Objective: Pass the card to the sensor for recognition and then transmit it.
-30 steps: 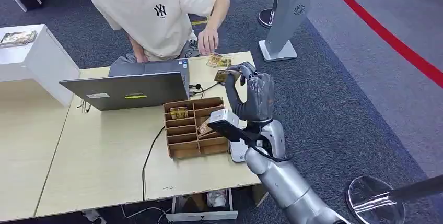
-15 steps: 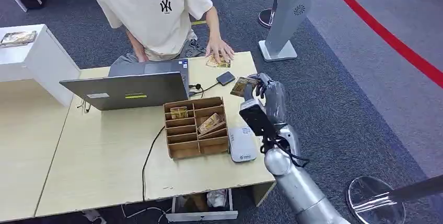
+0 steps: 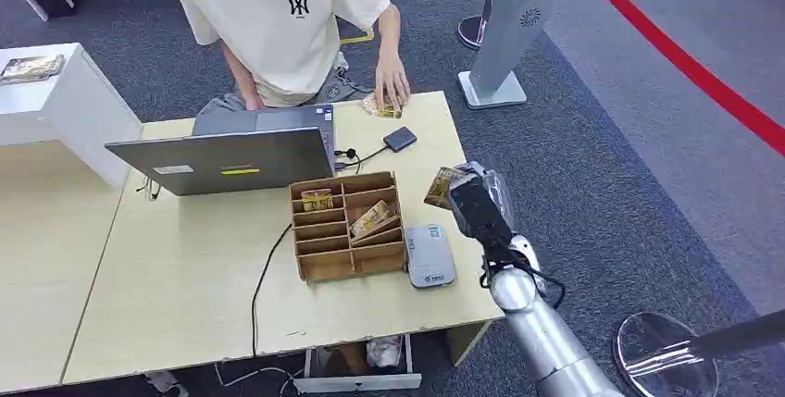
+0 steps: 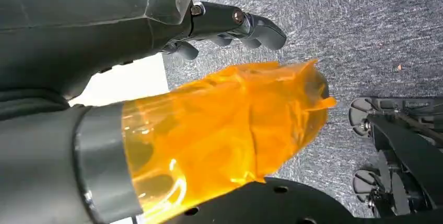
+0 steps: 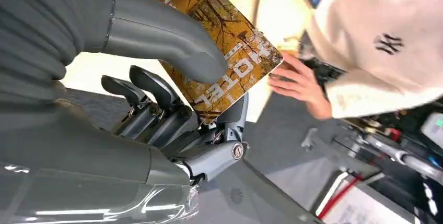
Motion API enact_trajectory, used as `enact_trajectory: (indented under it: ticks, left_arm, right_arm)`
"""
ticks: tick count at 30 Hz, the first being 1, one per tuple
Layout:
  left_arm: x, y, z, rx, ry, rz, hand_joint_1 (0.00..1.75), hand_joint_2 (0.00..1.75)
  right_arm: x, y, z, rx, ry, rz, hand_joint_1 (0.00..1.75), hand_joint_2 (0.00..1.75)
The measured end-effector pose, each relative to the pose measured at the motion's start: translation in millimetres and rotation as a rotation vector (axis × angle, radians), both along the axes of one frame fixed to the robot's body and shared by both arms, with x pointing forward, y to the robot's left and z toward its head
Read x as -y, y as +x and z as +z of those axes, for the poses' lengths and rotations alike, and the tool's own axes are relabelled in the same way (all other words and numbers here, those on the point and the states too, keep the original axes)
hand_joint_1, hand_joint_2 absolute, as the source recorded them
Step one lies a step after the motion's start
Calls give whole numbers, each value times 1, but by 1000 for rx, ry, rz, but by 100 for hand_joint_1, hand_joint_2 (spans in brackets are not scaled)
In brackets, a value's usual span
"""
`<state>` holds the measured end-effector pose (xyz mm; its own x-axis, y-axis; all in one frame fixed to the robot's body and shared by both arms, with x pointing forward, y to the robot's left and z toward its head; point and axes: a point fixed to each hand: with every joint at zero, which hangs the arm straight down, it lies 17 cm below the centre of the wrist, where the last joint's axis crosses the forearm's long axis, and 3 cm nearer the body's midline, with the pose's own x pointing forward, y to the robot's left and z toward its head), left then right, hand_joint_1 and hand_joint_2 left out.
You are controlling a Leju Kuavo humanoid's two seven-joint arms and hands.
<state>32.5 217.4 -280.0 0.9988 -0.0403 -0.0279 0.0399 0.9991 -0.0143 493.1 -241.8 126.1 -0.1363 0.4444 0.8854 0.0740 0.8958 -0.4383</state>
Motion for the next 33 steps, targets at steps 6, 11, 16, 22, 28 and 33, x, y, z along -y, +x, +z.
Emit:
enact_trajectory:
  ticks: [6, 11, 16, 22, 28, 33]
  left_arm:
    - [-1, -1, 0, -4, 2, 8, 0, 0]
    - [-1, -1, 0, -7, 2, 15, 0, 0]
    - [0, -1, 0, -8, -2, 29, 0, 0]
    - [1, -2, 0, -11, -8, 46, 0, 0]
    - [1, -2, 0, -13, -10, 61, 0, 0]
    - [1, -2, 0, -15, -12, 69, 0, 0]
  right_arm:
    - [1, -1, -27, -85, -27, 20, 175, 175]
    - [0, 0, -42, -133, -50, 36, 175, 175]
    - [-4, 3, -52, -172, -73, 53, 175, 175]
    - [-9, 9, -61, -213, -126, 88, 175, 175]
    - [-14, 14, -68, -247, -173, 122, 175, 175]
    - [-15, 16, -77, -285, -219, 150, 175, 175]
